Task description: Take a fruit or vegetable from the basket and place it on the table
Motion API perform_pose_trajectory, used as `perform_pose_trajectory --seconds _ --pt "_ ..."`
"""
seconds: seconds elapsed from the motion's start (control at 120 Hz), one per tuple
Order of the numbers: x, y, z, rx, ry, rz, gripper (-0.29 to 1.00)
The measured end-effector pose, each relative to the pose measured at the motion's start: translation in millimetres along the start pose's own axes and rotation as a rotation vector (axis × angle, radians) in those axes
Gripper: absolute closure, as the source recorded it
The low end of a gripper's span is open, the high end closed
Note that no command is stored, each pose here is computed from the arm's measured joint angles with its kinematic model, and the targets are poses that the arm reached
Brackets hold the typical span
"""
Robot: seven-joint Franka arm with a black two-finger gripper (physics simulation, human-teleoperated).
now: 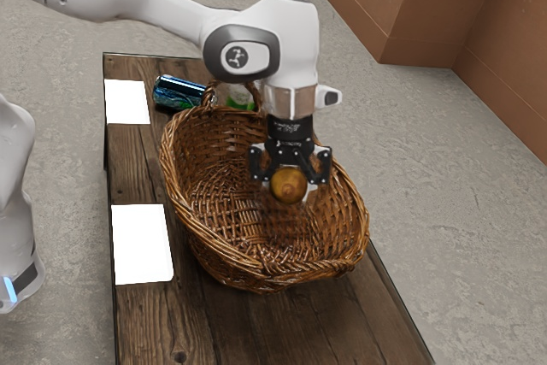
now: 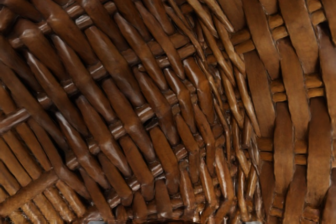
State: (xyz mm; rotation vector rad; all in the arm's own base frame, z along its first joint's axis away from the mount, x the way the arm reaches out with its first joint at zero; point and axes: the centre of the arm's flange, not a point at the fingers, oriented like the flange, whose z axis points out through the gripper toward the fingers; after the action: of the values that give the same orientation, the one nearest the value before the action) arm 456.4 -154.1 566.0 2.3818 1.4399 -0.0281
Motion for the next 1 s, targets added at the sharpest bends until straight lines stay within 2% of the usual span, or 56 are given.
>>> perform_pose_trajectory --seconds 0.067,0.175,0.275,0.358,0.5,0.617,0.633,0.75,0.85,0.908,0.967,1.0 --pt "-37.8 -6.5 -33.0 -0.058 0.011 0.054 0.41" --pt "-130.7 -38.3 -89.8 -0.141 0.052 0.187 0.4" --pt "-220.0 -56.9 -80.4 -0.11 0.011 0.293 0.45" --pt "-256.1 -57.4 -63.3 -0.064 -0.037 0.301 0.46" --pt "-287.0 -45.3 -31.1 0.008 -0.094 0.276 0.47" --pt "-293.3 -41.5 -20.6 0.022 -0.112 0.231 0.47" --pt "-293.7 -41.1 -20.3 0.022 -0.114 0.224 0.43" --pt "-293.0 -39.2 -21.9 0.014 -0.126 0.178 0.19" --pt "-276.1 -33.3 -21.9 0.006 -0.117 0.115 0.1" --pt "-248.9 -26.1 -21.0 0.0 -0.101 0.053 0.06" --pt "-220.5 -12.5 -41.0 -0.04 -0.08 -0.017 0.04" --pt "-224.0 5.8 -83.1 -0.086 -0.062 -0.018 0.03"
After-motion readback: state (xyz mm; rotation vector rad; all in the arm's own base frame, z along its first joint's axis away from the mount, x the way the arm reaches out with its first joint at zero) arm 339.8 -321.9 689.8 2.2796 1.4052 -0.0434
